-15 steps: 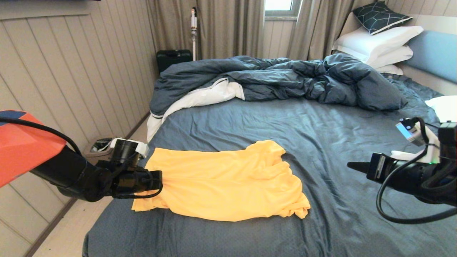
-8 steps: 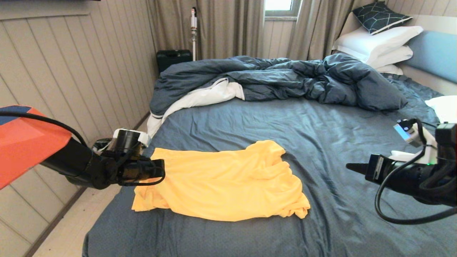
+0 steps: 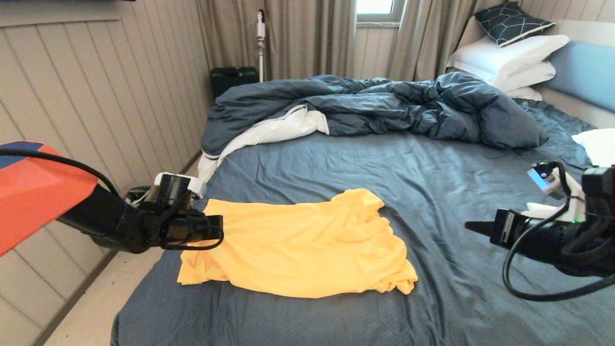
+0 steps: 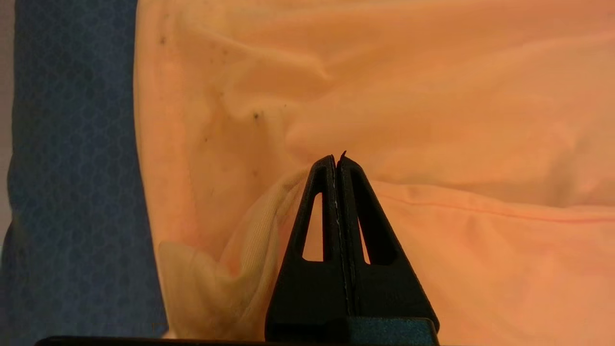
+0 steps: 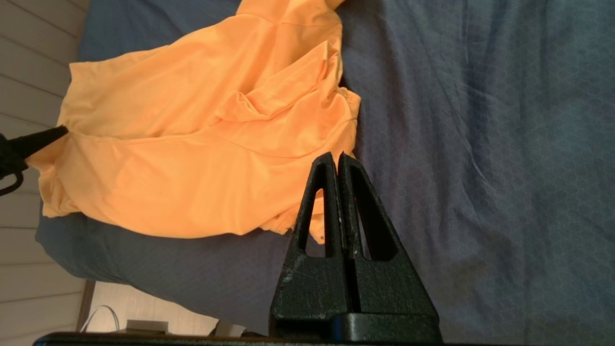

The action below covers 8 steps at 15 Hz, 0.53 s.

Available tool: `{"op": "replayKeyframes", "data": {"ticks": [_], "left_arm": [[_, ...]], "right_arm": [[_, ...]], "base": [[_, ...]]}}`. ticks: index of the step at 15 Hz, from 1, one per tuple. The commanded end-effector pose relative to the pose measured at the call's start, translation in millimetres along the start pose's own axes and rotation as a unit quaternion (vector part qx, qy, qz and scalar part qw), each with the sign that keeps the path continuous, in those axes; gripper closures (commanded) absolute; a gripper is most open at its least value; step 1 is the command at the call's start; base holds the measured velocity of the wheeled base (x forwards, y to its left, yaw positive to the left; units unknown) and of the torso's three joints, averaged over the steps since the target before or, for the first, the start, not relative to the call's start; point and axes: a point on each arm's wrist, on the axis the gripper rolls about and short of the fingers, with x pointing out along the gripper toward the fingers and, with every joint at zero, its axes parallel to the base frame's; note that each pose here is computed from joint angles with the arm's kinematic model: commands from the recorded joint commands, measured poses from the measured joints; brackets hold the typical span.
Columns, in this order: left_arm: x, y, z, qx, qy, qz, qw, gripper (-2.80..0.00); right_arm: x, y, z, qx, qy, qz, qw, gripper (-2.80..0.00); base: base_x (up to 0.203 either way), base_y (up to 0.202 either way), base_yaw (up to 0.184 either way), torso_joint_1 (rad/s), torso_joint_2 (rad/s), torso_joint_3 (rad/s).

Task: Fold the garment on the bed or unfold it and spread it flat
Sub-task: Fold the yellow T-shirt

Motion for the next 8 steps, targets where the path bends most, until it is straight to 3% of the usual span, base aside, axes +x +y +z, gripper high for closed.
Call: {"op": "replayKeyframes", "data": {"ticks": [1, 4, 8], "left_arm": [[-28.2, -2.4, 8.2, -0.002, -0.026, -0.007, 0.9996, 0.0], [-76.8, -0.3, 9.2, -0.014, -0.041, -0.009, 0.999, 0.0], [-142.6, 32.6, -3.8, -0.083, -0.031, -0.032, 0.9955, 0.0]], "right_arm": [[4.8, -1.5, 1.0, 0.003, 0.004, -0.002, 1.0, 0.0], [8.4, -4.3, -0.2, 0.007, 0.011, -0.006, 1.0, 0.0], [20.8, -20.3, -3.3, 0.026, 0.034, -0.029, 0.999, 0.0]], "base": [[0.0, 0.0, 0.0, 0.0, 0.0, 0.0], [0.0, 0.0, 0.0, 0.0, 0.0, 0.0], [0.0, 0.0, 0.0, 0.0, 0.0, 0.0]]}}
